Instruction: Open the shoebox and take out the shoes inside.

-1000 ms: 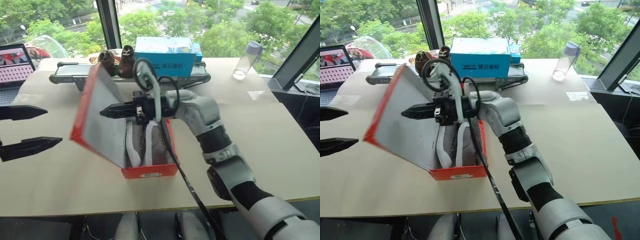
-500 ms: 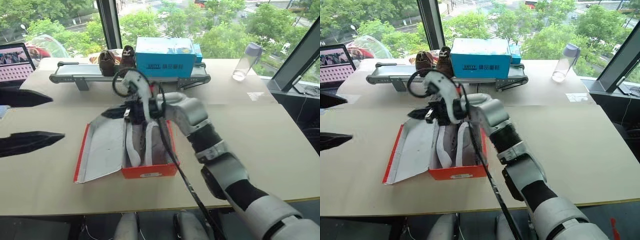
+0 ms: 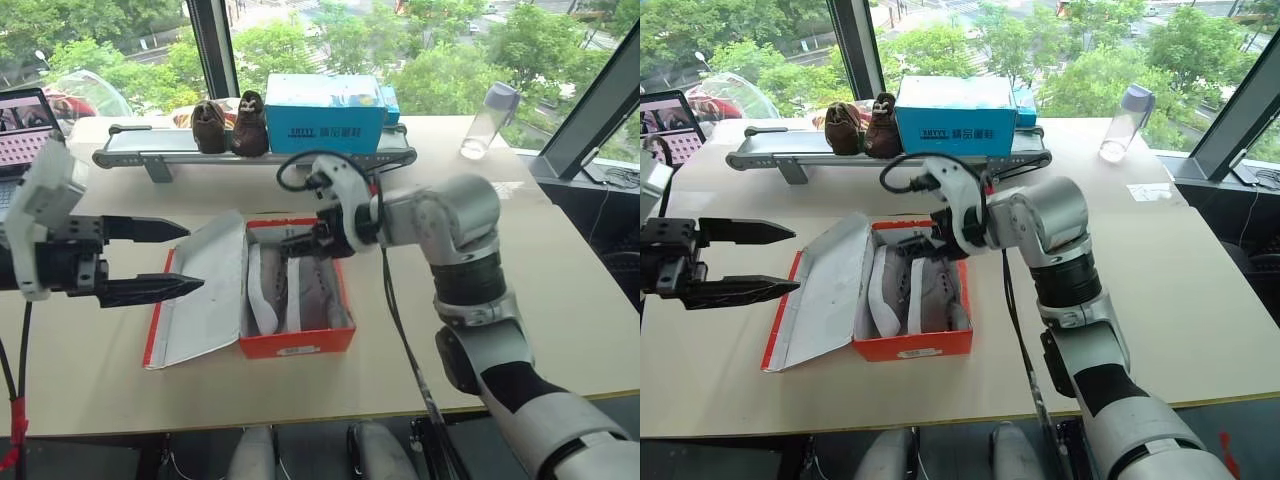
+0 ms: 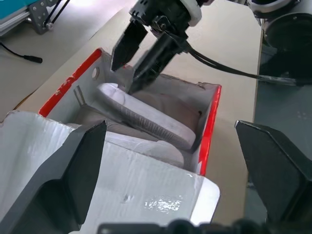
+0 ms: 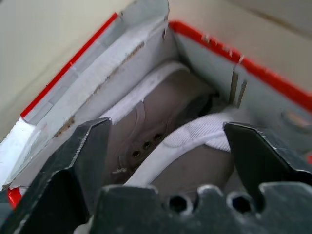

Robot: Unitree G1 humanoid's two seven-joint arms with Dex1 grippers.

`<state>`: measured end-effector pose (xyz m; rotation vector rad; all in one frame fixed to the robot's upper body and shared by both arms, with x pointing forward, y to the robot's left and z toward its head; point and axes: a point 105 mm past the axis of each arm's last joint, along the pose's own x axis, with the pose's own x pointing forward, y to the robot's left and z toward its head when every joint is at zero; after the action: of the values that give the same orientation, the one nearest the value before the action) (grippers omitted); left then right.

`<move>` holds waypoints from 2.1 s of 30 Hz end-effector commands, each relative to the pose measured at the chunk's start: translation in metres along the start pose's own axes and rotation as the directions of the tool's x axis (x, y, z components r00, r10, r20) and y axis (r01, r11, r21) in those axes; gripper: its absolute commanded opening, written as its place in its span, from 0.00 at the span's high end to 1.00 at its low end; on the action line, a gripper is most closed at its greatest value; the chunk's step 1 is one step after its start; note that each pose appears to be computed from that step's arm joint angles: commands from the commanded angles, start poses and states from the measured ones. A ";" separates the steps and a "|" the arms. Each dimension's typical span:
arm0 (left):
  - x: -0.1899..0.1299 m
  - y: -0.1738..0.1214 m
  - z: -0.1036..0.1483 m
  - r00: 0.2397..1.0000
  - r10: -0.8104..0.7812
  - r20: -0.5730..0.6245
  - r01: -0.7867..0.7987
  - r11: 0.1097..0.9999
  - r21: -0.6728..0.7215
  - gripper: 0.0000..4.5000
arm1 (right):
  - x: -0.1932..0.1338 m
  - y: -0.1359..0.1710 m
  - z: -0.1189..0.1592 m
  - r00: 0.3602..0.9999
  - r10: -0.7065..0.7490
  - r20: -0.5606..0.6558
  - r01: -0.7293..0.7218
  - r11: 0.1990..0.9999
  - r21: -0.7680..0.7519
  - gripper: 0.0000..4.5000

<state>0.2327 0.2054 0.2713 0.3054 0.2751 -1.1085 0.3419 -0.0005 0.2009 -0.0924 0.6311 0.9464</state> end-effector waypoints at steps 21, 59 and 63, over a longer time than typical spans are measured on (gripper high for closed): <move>0.000 -0.001 0.004 1.000 0.025 0.006 -0.025 0.998 0.065 0.00 | 0.027 -0.045 -0.024 0.973 -0.224 -0.046 0.224 0.975 -0.013 0.01; -0.004 0.004 0.002 0.998 0.055 -0.035 -0.052 0.996 0.078 0.00 | 0.011 0.011 0.034 0.962 -0.253 0.104 0.271 0.935 -0.230 0.01; -0.003 0.004 0.003 0.998 0.054 -0.036 -0.051 0.995 0.082 0.00 | 0.013 0.002 0.028 0.954 -0.287 0.087 0.300 0.921 -0.250 0.01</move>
<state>0.2364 0.2079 0.2642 0.3531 0.2910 -1.0782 0.3575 0.0205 0.2113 -0.3644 0.4800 0.7410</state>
